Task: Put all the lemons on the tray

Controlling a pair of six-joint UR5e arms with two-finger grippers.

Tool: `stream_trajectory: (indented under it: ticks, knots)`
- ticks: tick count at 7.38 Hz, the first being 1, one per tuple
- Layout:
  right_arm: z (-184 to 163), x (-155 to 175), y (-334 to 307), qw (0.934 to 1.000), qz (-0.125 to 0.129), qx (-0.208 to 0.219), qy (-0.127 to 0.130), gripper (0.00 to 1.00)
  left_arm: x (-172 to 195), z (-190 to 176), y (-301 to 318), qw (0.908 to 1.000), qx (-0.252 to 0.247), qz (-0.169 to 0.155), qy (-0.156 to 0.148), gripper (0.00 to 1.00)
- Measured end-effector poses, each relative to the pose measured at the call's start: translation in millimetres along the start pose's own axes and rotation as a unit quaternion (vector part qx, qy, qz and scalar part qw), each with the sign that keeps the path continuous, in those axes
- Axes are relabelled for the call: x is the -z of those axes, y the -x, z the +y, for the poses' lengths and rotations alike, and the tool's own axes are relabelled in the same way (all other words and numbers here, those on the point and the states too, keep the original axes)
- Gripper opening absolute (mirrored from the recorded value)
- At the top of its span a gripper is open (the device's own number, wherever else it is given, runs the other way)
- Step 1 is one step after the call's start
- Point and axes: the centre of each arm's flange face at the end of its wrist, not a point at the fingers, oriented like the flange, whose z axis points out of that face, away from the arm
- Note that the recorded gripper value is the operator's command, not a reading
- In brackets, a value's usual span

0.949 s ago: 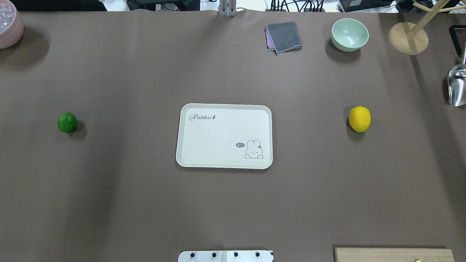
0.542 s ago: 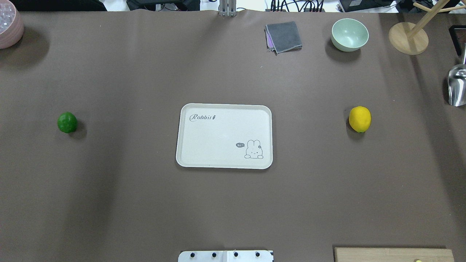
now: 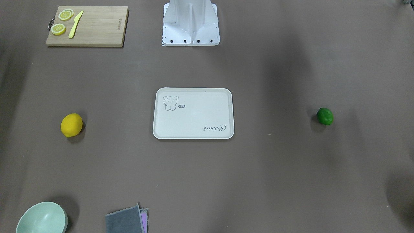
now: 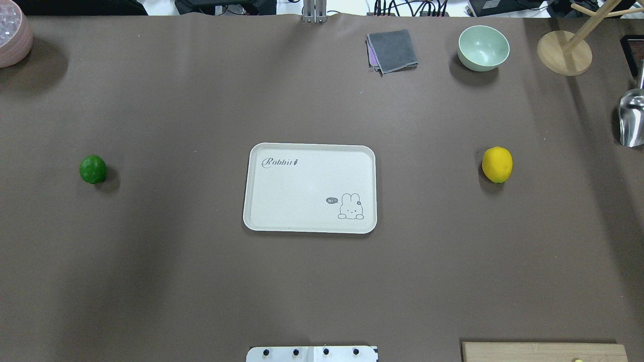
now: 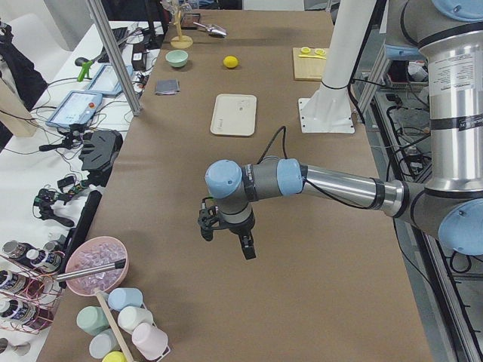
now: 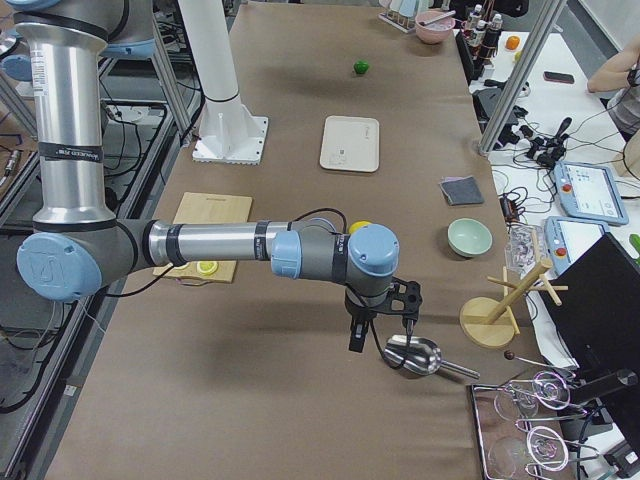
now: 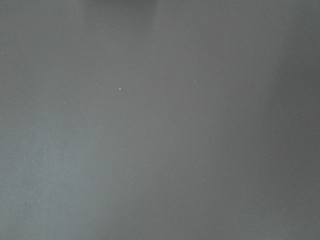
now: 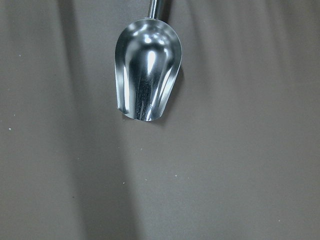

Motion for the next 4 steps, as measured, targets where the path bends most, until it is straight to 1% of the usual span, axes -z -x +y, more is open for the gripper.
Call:
stream_trajectory:
  ticks: [2,4]
  knots:
    - [-3.7,-3.6,25.3,1.0000,0.001,0.003,0.003,0.99,-10.2,-2.2,-51.0,0.9998,0.001,0.016,-0.013,0.99]
    - [-7.2,-10.8,64.2,0.9999,0.001,0.004,0.009,0.99,-26.4,-0.1,-100.1,0.9991,-0.016,0.029,-0.025,0.99]
